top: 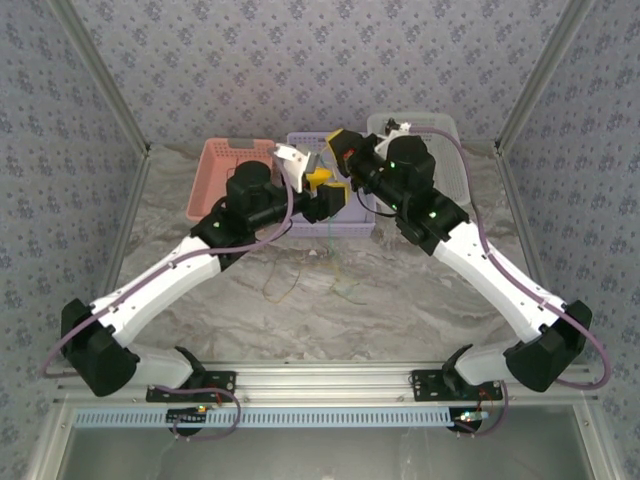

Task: Untangle the cables

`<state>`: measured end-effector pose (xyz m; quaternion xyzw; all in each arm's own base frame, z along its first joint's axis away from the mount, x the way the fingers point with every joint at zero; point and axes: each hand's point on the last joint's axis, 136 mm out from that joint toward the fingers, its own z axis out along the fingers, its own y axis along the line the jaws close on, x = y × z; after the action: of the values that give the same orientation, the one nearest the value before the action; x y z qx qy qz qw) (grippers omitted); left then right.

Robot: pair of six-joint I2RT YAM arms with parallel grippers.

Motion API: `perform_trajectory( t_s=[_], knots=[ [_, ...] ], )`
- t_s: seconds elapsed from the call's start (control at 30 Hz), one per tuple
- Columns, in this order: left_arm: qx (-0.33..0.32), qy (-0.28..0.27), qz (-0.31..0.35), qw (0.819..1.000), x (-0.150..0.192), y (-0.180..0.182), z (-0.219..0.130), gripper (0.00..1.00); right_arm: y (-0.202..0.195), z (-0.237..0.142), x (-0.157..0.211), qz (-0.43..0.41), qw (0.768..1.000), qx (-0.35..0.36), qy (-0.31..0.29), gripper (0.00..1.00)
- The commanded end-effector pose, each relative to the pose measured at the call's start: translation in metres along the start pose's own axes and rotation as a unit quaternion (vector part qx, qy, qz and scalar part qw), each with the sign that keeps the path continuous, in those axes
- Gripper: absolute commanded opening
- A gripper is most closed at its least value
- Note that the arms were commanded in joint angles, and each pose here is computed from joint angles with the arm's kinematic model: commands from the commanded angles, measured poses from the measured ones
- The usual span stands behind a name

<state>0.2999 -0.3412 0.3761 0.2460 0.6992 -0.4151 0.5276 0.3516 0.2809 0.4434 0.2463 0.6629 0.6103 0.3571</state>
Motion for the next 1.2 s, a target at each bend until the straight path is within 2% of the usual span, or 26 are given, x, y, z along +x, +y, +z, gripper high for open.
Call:
perform_trajectory(
  t_s=[0.0,0.1,0.17,0.2,0.43,0.7,0.93,1.17],
  knots=[
    [-0.006,-0.036,0.015,0.999,-0.019,-0.003,0.007,0.55,0.021,-0.015,-0.006,0.017,0.999,-0.034,-0.014,0.00],
    [-0.012,-0.037,0.013,0.999,-0.019,0.000,0.010,0.29,0.022,-0.019,-0.007,0.015,0.999,-0.035,-0.015,0.00],
    [-0.011,-0.036,0.017,0.999,-0.020,-0.001,0.010,0.06,0.023,-0.021,-0.009,0.012,0.999,-0.034,-0.017,0.00],
    [-0.010,-0.033,0.019,0.999,-0.019,-0.002,0.010,0.01,0.022,-0.022,-0.012,0.009,0.999,-0.032,-0.019,0.00],
    [-0.009,0.024,0.047,0.999,-0.005,-0.006,0.000,0.00,0.029,-0.043,-0.051,-0.073,0.996,-0.011,-0.053,0.00],
    [0.016,0.089,0.068,0.994,0.008,-0.015,-0.008,0.00,0.056,-0.065,-0.084,-0.248,0.966,0.042,-0.060,0.00],
    [0.040,0.134,0.072,0.988,0.023,-0.021,-0.005,0.00,0.078,-0.074,-0.104,-0.299,0.951,0.044,-0.068,0.00],
    [0.055,0.158,0.062,0.984,0.036,-0.024,0.002,0.00,0.094,-0.071,-0.109,-0.332,0.941,0.038,-0.052,0.00]
  ],
)
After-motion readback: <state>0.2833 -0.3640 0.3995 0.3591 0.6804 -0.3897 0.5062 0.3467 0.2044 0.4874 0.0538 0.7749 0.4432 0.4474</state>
